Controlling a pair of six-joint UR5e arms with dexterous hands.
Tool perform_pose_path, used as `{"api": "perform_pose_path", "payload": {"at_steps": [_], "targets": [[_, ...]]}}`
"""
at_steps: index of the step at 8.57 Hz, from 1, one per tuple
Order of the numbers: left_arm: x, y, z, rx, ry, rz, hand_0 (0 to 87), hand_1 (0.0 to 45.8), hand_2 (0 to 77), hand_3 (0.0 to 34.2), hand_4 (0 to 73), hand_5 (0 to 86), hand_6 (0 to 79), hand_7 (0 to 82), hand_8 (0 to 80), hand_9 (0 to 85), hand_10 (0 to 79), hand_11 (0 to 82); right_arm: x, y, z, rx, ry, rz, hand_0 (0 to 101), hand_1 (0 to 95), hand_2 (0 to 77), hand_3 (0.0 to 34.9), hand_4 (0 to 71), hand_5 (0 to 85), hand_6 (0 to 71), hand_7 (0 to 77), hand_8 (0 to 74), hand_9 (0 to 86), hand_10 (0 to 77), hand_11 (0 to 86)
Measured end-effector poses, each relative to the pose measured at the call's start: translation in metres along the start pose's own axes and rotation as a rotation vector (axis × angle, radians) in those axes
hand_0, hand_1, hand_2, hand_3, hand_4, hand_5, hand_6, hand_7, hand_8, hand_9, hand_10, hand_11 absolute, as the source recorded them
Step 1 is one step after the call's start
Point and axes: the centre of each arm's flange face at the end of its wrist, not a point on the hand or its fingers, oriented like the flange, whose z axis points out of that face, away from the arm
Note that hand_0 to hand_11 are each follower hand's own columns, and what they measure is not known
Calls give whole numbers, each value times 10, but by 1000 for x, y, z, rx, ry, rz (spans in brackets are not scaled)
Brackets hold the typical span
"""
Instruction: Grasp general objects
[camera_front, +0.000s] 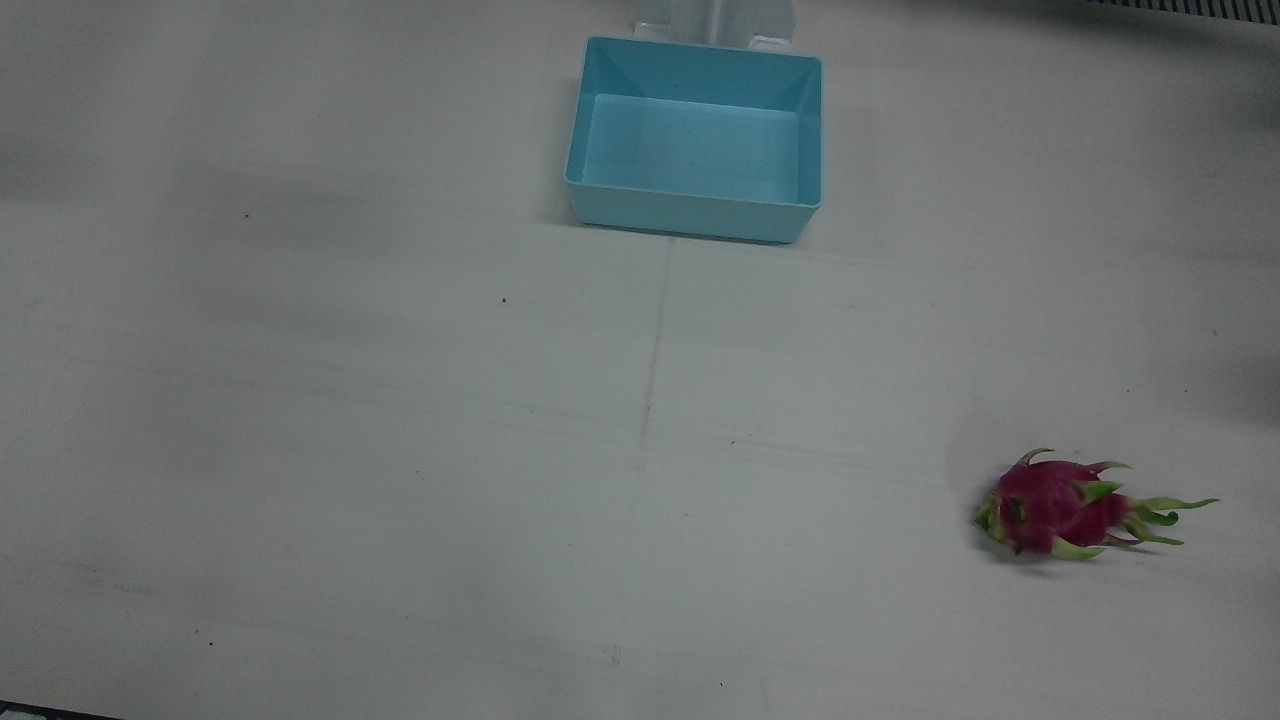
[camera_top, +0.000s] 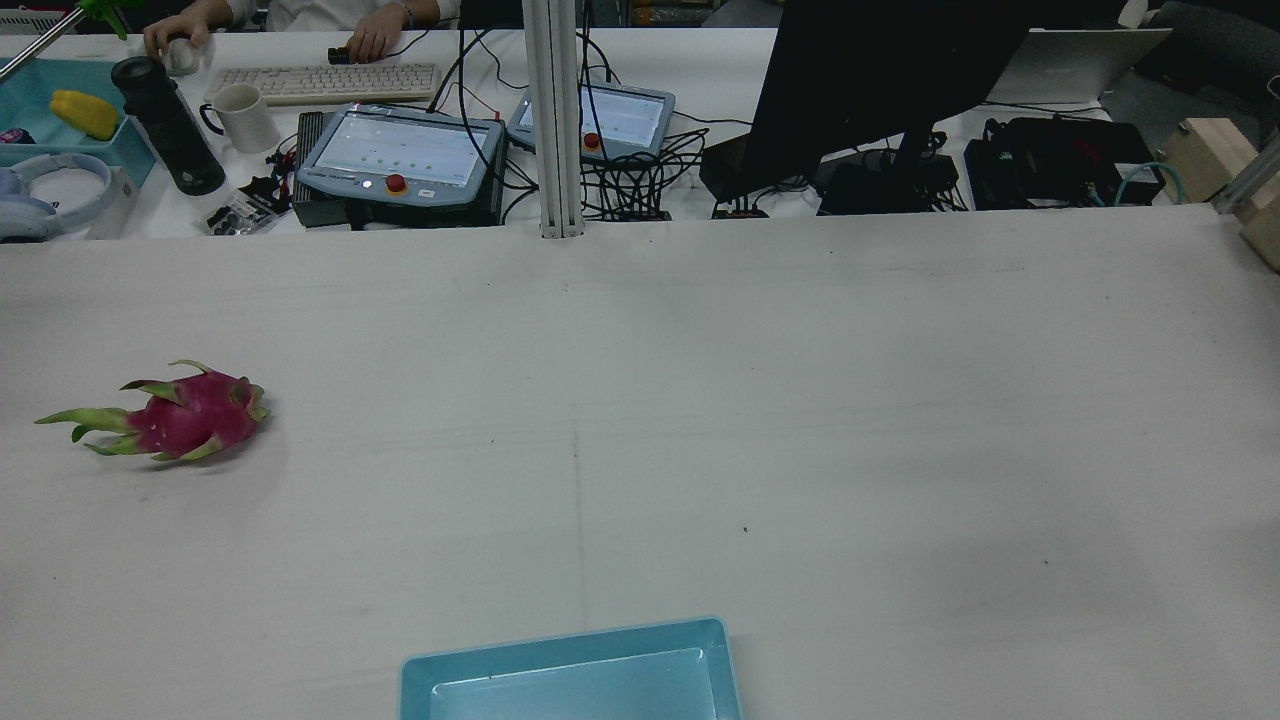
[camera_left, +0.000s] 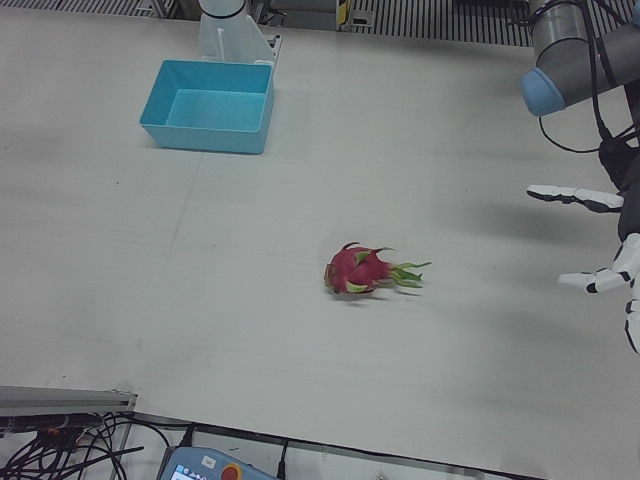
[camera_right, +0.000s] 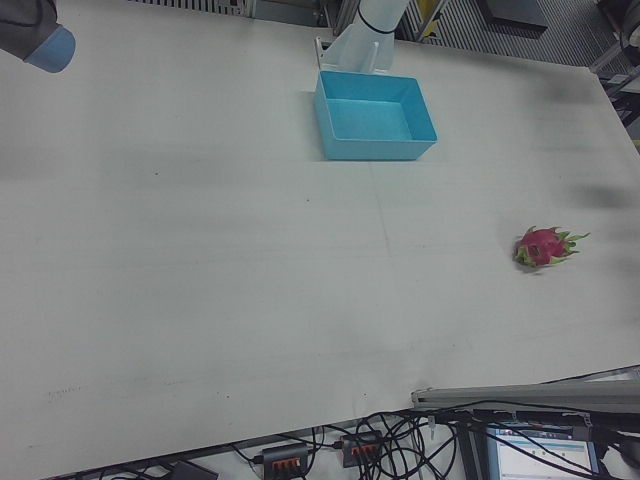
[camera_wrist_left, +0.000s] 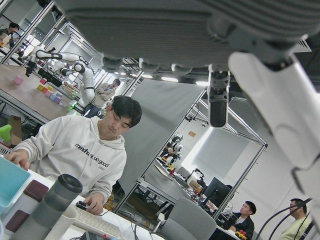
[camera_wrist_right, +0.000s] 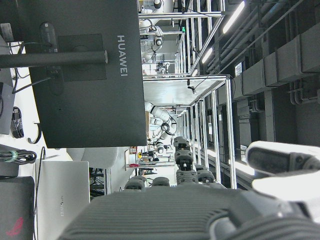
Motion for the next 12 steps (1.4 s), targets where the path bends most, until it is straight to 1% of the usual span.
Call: {"api": "perform_pose_path", "payload": {"at_steps": [1,2,4,5,6,7,8,9,10,11,12], "targets": [[14,7,-3,-4,-1,32,612,0,76,148,5,458,5,5,11,5,11,49,0,0,0,0,0,0,0,60,747,0,0,0,0,0,0,5,0,5],[18,13,-7,-2,-26,88,616,5,76,148,5,458,5,5,11,5,11,49,0,0,0,0,0,0,0,60,747,0,0,0,0,0,0,5,0,5],[12,19,-22,26,-115,216,629,0,76,144,5,453,5,22,11,5,11,49,0,0,0,0,0,0,0,60,747,0,0,0,0,0,0,5,0,5],[9,19,-28,42,-154,251,639,0,76,149,5,458,5,22,11,5,11,49,0,0,0,0,0,0,0,60,747,0,0,0,0,0,0,5,0,5],[4,21,-34,50,-192,268,677,0,60,170,5,453,5,22,11,5,11,49,0,0,0,0,0,0,0,60,747,0,0,0,0,0,0,5,0,5],[-5,26,-38,50,-231,275,689,0,55,186,5,453,5,22,11,5,11,49,0,0,0,0,0,0,0,60,747,0,0,0,0,0,0,5,0,5],[-20,36,-38,37,-281,290,712,5,55,190,5,458,16,33,11,5,11,49,0,0,0,0,0,0,0,60,747,0,0,0,0,0,0,5,0,5],[-33,47,-35,19,-315,303,720,0,55,179,5,453,16,33,11,5,16,49,0,0,0,0,0,0,0,60,747,0,0,0,0,0,0,5,0,5],[-42,56,-30,5,-323,314,720,0,55,179,5,453,16,33,11,5,16,49,0,0,0,0,0,0,0,60,747,0,0,0,0,0,0,5,0,5],[-47,64,-22,7,-302,326,682,5,71,184,0,458,16,33,11,5,16,60,0,0,0,0,0,0,0,60,747,0,0,0,0,0,0,5,0,5],[-53,73,-10,17,-272,336,657,0,82,185,5,453,11,33,11,5,16,60,0,0,0,0,0,0,0,60,747,0,0,0,0,0,0,5,0,5]]}}
